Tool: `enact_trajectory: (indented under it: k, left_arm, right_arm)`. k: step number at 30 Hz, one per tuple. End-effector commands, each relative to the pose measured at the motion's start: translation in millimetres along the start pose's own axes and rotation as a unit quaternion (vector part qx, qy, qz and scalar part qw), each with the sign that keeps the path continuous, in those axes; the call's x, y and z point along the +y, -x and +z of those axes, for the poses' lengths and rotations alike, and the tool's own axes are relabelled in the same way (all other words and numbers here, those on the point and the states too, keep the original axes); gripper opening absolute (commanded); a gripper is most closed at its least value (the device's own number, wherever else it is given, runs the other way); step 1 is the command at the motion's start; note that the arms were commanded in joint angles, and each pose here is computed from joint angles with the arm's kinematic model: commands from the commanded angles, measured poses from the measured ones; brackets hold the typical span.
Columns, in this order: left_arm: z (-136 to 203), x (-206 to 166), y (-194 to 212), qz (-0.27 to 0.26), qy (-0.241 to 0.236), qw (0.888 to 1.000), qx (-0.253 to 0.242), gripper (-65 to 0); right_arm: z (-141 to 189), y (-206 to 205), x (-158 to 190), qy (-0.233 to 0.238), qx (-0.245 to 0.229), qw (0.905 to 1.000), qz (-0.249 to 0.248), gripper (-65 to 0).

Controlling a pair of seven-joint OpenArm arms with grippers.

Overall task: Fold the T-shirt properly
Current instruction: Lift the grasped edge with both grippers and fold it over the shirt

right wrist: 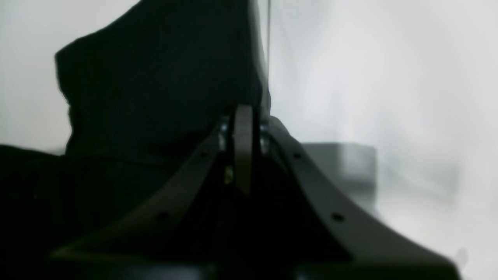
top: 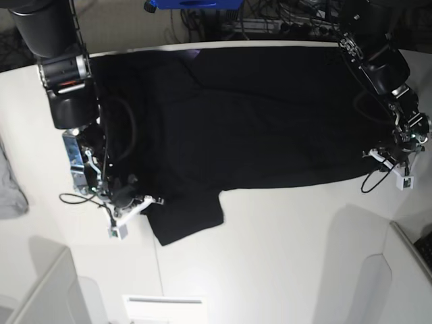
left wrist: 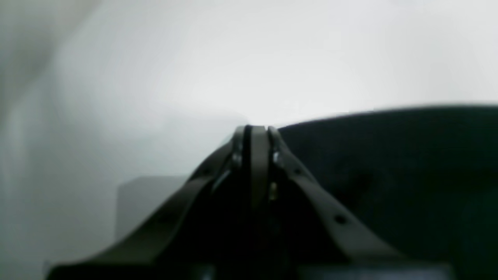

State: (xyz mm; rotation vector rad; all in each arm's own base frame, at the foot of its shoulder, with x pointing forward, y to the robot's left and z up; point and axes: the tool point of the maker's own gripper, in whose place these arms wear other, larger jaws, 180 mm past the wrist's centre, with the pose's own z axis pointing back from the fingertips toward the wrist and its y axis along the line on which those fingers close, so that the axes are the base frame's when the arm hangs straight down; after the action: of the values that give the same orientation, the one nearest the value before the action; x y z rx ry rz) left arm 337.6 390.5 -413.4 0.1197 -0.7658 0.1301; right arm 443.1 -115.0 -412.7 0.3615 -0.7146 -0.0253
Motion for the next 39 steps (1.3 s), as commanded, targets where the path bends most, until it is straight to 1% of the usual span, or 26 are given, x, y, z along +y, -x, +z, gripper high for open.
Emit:
enact_trajectory:
  k: [1, 4, 6, 8, 11, 13, 15, 16, 18, 20, 26, 32, 35, 39]
  left_arm:
    - [8.2, 12.7, -23.3, -0.003, -0.012, 0.999, -0.031, -65.0]
    - [18.3, 9.2, -29.0, 0.017, 0.004, 0.998, -0.060, -65.0]
    - [23.8, 5.8, -27.3, 0.029, 0.016, 0.998, -0.054, -65.0]
    - [29.9, 4.8, -30.5, 0.033, 0.021, 0.998, -0.053, -65.0]
    - [40.4, 4.3, -37.8, 0.019, 0.017, 0.998, -0.065, -65.0]
    - [48.6, 4.3, -45.2, 0.004, 0.011, 0.997, -0.078, -65.0]
    - [55.3, 2.9, -52.7, -0.007, 0.008, 0.996, -0.090, -65.0]
    - [57.5, 3.0, -53.0, -0.012, 0.006, 0.996, -0.088, -65.0]
    - [62.1, 3.0, -54.5, -0.011, 0.006, 0.996, -0.084, -65.0]
    - [66.3, -0.4, -58.8, -0.005, 0.016, 0.996, -0.089, -65.0]
    - [86.4, -10.0, -58.0, -0.015, 0.033, 0.993, -0.111, -65.0]
    - [98.3, -11.7, -47.4, -0.038, 0.027, 0.993, -0.106, -65.0]
    - [109.2, -2.9, -45.2, -0.039, 0.012, 0.993, -0.112, -65.0]
    - [120.4, -9.0, -37.7, -0.047, 0.008, 0.993, -0.104, -65.0]
  right_arm:
    - [8.0, -30.7, 5.5, -0.009, -0.041, 0.9991, 0.003, -65.0]
    - [17.0, -37.0, 1.6, -0.011, -0.063, 0.9979, -0.015, -65.0]
    - [21.0, -38.3, -1.1, -0.011, -0.069, 0.9973, -0.021, -65.0]
    - [24.9, -37.4, -7.2, -0.006, -0.063, 0.9978, -0.020, -65.0]
    - [28.6, -33.8, -5.1, -0.009, -0.061, 0.9980, -0.014, -65.0]
    - [33.1, -34.4, -0.5, -0.015, -0.068, 0.9975, -0.008, -65.0]
    - [37.9, -32.6, -1.7, -0.014, -0.071, 0.9974, -0.002, -65.0]
    - [39.3, -32.3, -4.0, -0.008, -0.072, 0.9973, -0.006, -65.0]
    - [42.3, -28.7, -5.9, 0.001, -0.074, 0.9971, -0.014, -65.0]
    - [46.4, -27.2, -2.4, 0.001, -0.079, 0.9968, -0.012, -65.0]
    - [57.2, -13.5, 1.7, -0.004, -0.081, 0.9967, 0.000, -65.0]
    - [78.3, -12.1, -15.7, 0.008, -0.088, 0.9956, -0.029, -65.0]
    - [87.5, -11.6, -16.0, 0.008, -0.089, 0.9955, -0.030, -65.0]
    - [95.5, -3.4, -14.0, 0.006, -0.082, 0.9962, -0.028, -65.0]
